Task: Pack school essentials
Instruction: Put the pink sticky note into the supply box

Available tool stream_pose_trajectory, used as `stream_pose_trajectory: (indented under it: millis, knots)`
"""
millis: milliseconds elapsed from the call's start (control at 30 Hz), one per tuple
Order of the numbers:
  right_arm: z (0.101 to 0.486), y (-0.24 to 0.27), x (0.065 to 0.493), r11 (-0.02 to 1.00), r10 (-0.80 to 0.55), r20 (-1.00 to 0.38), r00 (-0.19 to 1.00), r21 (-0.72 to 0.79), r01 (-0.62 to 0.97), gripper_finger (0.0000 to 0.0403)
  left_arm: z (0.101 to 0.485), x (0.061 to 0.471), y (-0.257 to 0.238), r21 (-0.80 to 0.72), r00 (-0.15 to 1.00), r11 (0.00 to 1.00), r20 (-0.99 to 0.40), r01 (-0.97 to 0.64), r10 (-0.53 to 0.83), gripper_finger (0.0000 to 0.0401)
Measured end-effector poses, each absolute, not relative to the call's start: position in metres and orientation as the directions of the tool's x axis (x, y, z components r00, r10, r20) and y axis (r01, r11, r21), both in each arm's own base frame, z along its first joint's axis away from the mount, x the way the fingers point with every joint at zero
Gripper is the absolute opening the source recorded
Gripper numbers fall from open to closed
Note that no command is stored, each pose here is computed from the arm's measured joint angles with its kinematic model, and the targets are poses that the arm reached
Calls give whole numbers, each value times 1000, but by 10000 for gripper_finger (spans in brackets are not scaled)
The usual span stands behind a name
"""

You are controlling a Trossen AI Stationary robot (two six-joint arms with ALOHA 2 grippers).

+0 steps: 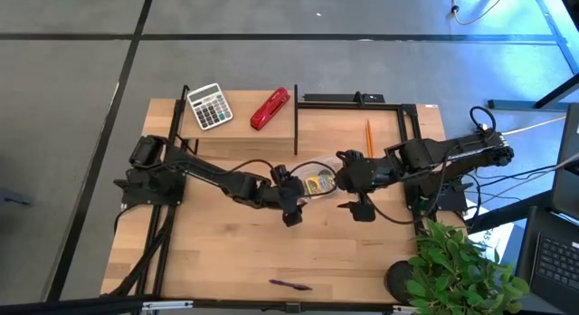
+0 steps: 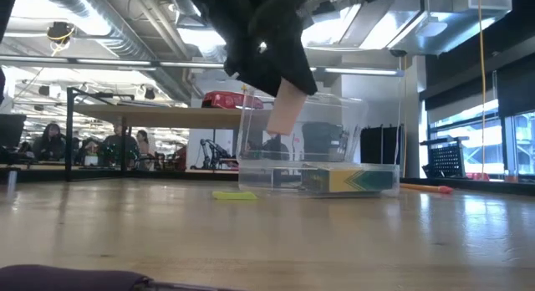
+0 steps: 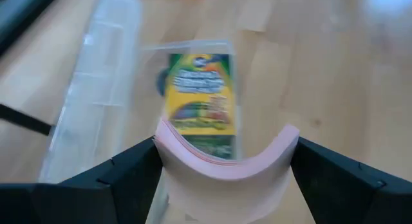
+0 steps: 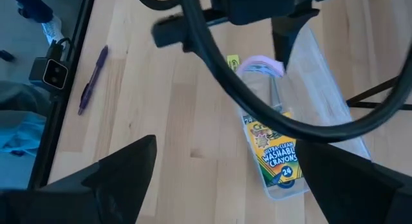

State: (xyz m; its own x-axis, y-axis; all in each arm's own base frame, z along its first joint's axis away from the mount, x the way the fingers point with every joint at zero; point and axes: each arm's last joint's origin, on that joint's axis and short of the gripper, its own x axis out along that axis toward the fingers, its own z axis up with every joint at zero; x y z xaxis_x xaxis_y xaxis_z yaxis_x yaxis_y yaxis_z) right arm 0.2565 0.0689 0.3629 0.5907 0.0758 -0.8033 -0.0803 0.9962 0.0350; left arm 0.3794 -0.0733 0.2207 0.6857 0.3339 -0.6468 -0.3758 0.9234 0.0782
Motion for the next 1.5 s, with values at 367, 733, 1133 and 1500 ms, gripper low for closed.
stream_pose_trajectory:
  millis: [367,733,1133,1500]
  knots:
    - [363,69,256,996,75,-803,591,33,-82,369,221,377,-80,264,676,907,-605,-329,421,318]
    - [363,69,257,996,75,-802,592,33,-82,369,217,375,-84,300,656,904,-623,-303,427,318]
    - [364,71,257,984,163,-795,584,87,-157,369,216,373,-88,340,650,894,-615,-293,447,318]
    - [341,73,263,977,174,-821,544,77,-197,369,216,373,-86,351,648,892,-615,-286,450,318]
